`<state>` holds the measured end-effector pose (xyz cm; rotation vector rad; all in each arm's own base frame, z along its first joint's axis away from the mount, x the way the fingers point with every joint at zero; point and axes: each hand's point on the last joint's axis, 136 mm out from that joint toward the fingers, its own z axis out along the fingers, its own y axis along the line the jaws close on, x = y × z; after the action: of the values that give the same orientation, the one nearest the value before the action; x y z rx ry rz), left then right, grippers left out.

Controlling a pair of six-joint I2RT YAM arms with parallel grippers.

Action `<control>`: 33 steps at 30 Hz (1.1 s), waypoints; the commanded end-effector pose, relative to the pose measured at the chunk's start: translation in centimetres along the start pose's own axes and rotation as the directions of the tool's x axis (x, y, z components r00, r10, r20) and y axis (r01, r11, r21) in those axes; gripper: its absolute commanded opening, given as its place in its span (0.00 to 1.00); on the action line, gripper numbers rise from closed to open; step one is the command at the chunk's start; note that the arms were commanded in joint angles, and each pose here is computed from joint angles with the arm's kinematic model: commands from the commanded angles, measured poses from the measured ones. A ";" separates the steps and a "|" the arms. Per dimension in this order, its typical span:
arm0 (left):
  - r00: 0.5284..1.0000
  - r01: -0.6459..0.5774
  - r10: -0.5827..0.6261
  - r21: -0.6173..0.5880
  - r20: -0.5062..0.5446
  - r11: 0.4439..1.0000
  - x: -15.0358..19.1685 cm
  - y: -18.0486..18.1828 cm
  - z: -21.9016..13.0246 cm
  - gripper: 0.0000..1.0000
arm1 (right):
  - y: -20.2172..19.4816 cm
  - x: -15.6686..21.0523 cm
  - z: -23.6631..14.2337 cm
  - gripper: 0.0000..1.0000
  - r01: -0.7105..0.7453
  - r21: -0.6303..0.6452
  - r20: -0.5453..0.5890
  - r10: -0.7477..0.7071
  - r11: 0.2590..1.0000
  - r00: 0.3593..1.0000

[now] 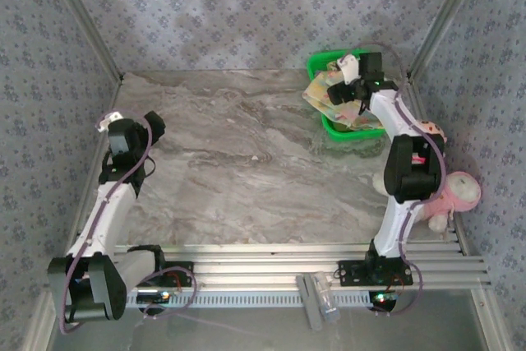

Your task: Fold and stack the skirts

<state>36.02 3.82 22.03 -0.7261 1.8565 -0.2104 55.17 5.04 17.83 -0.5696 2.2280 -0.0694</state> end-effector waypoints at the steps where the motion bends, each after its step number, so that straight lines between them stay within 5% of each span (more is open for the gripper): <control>1: 1.000 -0.022 0.022 0.054 -0.009 0.998 -0.9 -1.4 -0.6 1.00 | -1.2 0.6 1.6 0.78 0.046 0.058 -0.080 -0.042 0.997 0.996; 6: 0.999 -0.031 0.033 0.080 -0.028 0.996 -0.9 -2.1 -0.4 1.00 | -2.9 0.9 3.1 0.39 0.062 0.186 -0.171 -0.030 0.981 0.985; 11: 0.999 -0.014 0.018 0.095 -0.047 0.995 -0.7 -2.5 -0.1 1.00 | -1.3 -3.2 0.4 0.00 0.026 0.166 -0.054 -0.018 0.986 0.998; 24: 0.992 0.060 -0.037 0.188 -0.122 0.980 -0.6 -5.2 1.0 1.00 | 14.6 -20.1 -14.5 0.00 -0.081 -0.141 0.356 0.127 0.987 0.926; 33: 0.987 0.088 -0.046 0.288 -0.151 0.954 -2.4 -8.5 0.3 1.00 | 25.0 -26.3 -26.6 0.00 0.019 -0.515 0.507 0.286 0.857 0.813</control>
<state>39.69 -0.82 25.81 -0.6014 1.9026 -0.5191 43.91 34.32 43.70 -0.6289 1.7508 0.5070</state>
